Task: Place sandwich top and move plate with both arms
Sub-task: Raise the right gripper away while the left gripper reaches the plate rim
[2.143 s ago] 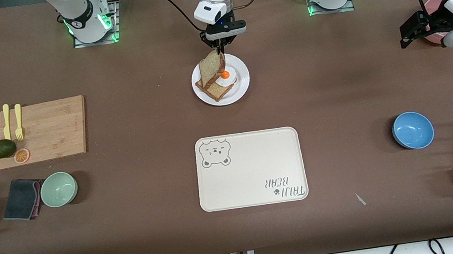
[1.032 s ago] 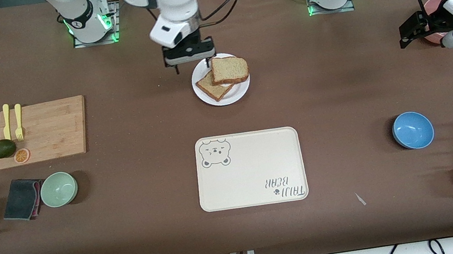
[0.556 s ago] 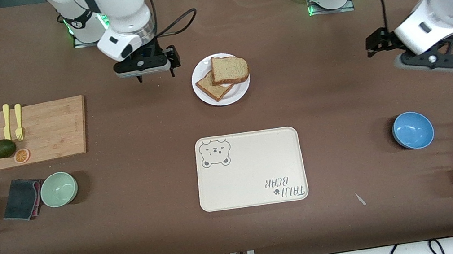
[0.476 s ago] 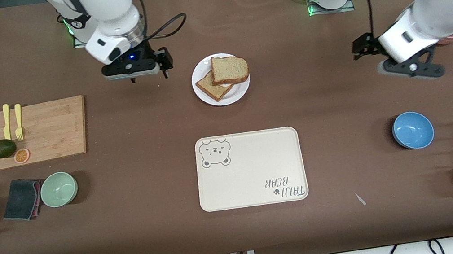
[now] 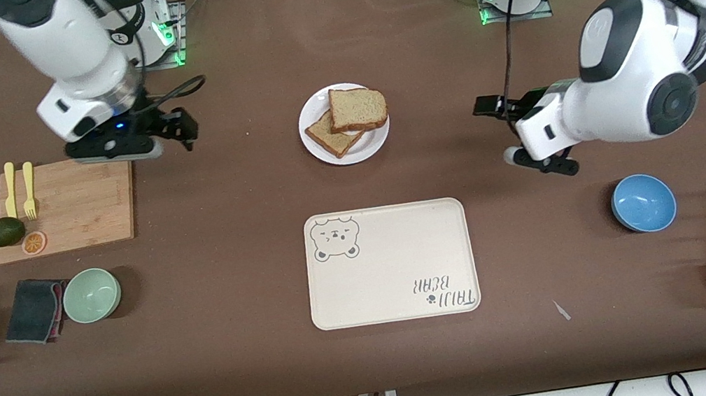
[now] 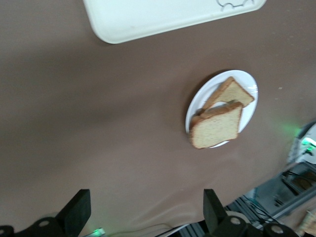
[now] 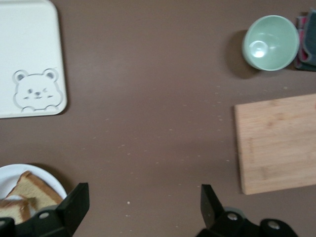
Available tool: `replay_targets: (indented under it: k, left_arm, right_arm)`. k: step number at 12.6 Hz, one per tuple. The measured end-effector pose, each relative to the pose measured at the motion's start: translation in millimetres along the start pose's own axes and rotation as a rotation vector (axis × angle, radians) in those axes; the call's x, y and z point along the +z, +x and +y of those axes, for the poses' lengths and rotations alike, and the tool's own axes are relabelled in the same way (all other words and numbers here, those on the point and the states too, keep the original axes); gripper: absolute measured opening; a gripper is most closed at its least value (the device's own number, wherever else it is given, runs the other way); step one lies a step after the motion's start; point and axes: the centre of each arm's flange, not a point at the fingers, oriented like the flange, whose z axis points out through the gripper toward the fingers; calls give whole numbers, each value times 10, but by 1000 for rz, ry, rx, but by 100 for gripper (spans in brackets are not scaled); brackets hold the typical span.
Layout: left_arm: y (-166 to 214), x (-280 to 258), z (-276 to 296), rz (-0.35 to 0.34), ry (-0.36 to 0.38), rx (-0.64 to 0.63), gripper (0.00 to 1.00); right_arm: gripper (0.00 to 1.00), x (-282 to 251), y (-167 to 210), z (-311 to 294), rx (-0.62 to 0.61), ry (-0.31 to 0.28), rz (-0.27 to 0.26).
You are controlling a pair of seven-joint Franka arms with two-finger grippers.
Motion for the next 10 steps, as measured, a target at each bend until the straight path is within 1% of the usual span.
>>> replay_targets:
  k: [2, 3, 4, 5, 7, 8, 10]
  left_arm:
    - [210, 361, 21, -46, -66, 59, 100]
    - [335, 557, -14, -57, -111, 102, 100]
    - [472, 766, -96, -53, -149, 137, 100]
    - [585, 970, -192, -34, -177, 159, 100]
    - [712, 1411, -250, 27, -230, 185, 100]
    - [720, 1606, -206, 48, -235, 189, 100]
    - [704, 1922, -60, 84, -216, 194, 100]
  right_arm:
    - [100, -236, 190, 454, 68, -10, -22]
    - [100, -357, 249, 662, 76, -14, -38]
    - [100, -433, 294, 846, 68, -14, -48]
    - [100, -450, 342, 1020, 68, -10, -56]
    - [100, -443, 428, 1362, 96, 8, -67]
    - [100, -454, 447, 1486, 113, 8, -75]
    - [100, -455, 466, 1696, 142, 7, -91]
